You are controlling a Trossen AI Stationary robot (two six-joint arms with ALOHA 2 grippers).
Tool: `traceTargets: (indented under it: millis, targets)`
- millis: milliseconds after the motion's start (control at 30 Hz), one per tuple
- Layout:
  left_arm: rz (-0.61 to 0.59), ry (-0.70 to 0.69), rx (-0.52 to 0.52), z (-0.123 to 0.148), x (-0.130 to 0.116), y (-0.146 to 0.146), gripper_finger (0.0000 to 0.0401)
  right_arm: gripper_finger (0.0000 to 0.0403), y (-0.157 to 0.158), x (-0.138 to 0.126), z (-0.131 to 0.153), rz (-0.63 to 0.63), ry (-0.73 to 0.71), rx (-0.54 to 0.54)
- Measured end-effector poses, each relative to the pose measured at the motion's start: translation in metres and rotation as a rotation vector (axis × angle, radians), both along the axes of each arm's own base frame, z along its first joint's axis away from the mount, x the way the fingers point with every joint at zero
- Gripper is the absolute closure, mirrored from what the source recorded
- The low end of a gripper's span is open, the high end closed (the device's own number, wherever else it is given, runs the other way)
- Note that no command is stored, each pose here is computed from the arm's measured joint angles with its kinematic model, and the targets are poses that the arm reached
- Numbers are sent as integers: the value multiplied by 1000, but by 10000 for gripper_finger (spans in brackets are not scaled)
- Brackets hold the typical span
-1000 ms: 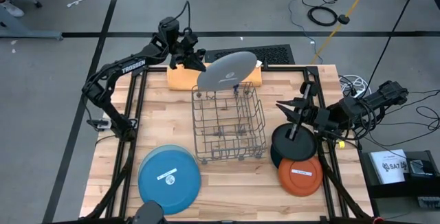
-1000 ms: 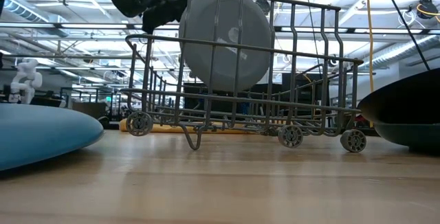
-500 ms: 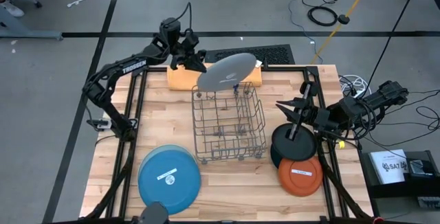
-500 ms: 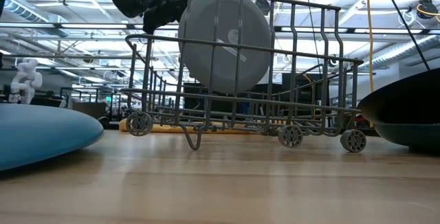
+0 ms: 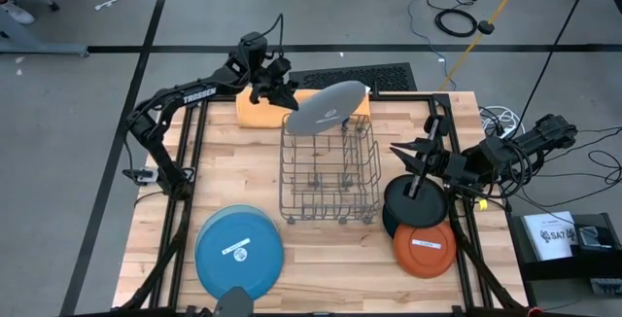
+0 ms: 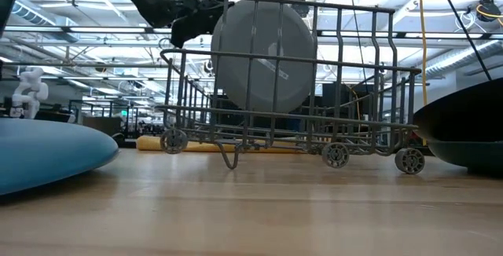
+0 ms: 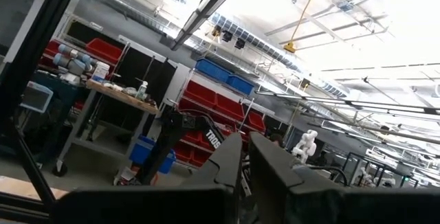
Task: Sort dishes
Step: Put the gray plate into the dish rack
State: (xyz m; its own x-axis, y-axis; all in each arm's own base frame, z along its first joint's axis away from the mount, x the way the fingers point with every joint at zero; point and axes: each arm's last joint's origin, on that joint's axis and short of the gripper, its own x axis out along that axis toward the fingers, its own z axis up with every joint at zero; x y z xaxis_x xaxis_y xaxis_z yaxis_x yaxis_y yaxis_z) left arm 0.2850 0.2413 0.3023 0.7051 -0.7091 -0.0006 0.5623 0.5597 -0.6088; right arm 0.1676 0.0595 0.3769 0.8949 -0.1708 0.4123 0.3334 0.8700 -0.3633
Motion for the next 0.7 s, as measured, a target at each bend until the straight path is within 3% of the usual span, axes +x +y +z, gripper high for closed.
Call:
traceTargets:
  millis: [700]
  targets:
    - [-21,-59,57,4,6,-6,401,378,0,0,0,0,-1,0]
